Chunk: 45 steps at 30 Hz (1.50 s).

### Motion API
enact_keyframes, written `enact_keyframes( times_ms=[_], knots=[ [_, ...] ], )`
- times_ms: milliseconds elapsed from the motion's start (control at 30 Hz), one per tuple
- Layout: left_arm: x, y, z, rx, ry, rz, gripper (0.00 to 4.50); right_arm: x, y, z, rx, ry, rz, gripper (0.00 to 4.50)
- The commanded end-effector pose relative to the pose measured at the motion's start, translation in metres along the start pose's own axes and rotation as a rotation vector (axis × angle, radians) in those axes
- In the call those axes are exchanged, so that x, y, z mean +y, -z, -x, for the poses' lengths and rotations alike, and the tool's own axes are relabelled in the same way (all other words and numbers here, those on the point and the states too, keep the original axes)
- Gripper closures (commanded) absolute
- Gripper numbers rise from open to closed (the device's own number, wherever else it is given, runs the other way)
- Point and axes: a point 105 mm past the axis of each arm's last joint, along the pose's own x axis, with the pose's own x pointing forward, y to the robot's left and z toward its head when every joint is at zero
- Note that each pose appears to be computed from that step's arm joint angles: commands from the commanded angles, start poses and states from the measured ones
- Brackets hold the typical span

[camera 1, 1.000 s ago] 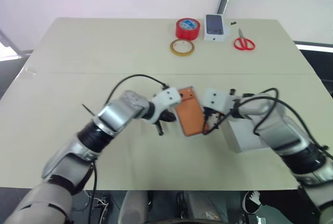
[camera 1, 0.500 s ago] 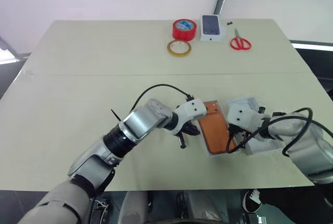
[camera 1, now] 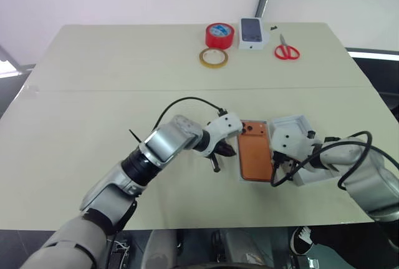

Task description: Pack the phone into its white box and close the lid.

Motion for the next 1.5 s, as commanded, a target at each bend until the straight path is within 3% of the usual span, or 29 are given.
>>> enact_keyframes(
  times_ms=[33,200,300,433,633,933,1033,1167,1233,1367,1500],
  knots=[
    [-0.012,-0.012,0.007,-0.043,0.043,-0.052,4.45,-0.014,-0.008,0.021,-0.036,0.020,0.040,4.50],
    [-0.014,-0.009,0.010,-0.037,0.048,-0.047,4.45,-0.023,-0.007,0.041,-0.058,-0.008,-0.005,4.50],
    [-0.010,-0.010,0.017,-0.064,0.034,-0.071,4.50,-0.025,-0.006,0.050,-0.080,-0.030,-0.126,3.58],
    [-0.008,-0.020,0.032,-0.190,0.027,-0.186,4.50,-0.018,0.000,0.049,-0.062,-0.047,-0.305,1.64],
    [-0.021,-0.014,0.062,-0.316,0.108,-0.295,4.50,-0.013,0.017,0.037,0.022,-0.002,-0.504,1.64],
    [-0.030,0.010,0.075,-0.275,0.133,-0.339,4.50,-0.017,0.021,0.019,0.056,0.061,-0.617,1.64],
    [-0.027,0.012,0.075,-0.280,0.097,-0.309,4.50,-0.023,0.022,0.015,0.068,0.104,-0.631,2.54],
    [-0.025,0.013,0.079,-0.297,0.057,-0.278,4.50,-0.023,0.017,0.018,0.061,0.106,-0.640,4.45],
    [-0.020,0.013,0.082,-0.317,0.018,-0.248,4.50,-0.029,0.015,0.025,0.047,0.131,-0.652,4.45],
    [0.003,0.012,0.092,-0.369,-0.115,-0.156,4.50,-0.052,-0.011,0.046,-0.114,0.168,-0.698,4.45],
    [0.033,0.015,0.114,-0.442,-0.275,-0.021,4.50,-0.050,-0.069,0.059,-0.492,-0.094,-0.796,4.45]
  ],
)
